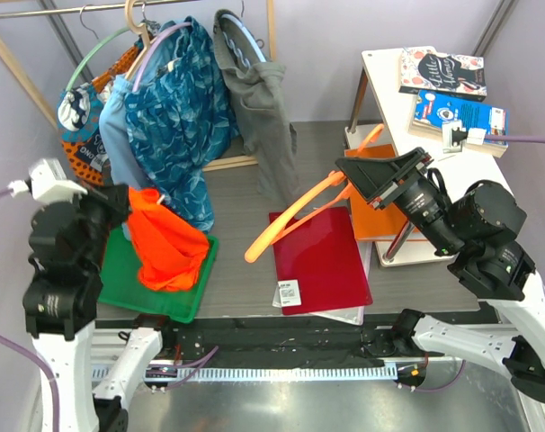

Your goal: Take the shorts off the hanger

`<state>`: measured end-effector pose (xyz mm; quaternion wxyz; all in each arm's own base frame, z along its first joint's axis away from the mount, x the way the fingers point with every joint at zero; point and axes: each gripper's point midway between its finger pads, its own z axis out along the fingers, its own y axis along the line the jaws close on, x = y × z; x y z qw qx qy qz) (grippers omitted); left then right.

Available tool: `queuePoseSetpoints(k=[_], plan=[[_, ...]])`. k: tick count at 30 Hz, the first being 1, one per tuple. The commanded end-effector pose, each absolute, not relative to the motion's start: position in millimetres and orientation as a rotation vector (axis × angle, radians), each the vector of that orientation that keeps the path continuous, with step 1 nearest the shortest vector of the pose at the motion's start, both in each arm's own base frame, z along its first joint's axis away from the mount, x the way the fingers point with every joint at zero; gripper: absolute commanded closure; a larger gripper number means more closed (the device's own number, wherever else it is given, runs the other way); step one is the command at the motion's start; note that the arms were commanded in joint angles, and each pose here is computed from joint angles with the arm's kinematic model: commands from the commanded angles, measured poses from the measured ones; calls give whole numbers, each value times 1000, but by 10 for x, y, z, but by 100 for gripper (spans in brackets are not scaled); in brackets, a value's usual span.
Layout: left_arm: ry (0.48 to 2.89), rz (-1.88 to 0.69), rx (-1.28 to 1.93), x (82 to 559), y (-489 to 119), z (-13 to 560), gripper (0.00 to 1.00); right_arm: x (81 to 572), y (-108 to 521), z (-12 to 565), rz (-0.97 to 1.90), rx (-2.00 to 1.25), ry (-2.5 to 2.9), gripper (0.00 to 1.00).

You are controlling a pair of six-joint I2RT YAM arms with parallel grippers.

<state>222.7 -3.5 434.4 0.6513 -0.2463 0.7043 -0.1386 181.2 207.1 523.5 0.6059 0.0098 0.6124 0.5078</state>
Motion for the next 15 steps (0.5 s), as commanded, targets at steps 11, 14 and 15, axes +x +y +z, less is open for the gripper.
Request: queuePoseSetpoints(k=[11, 14, 15], plan=[[1459, 73, -849, 1194, 795, 3679, 99, 1813, 2245, 5314, 1262, 9, 1391, 99], [1600, 26, -775, 1488, 591, 3380, 99, 1832, 2278, 5267, 1263, 11, 1404, 99], [1661, 2, -753, 1578, 504, 3280, 99, 1844, 2289, 5234, 1260, 12, 1412, 99]])
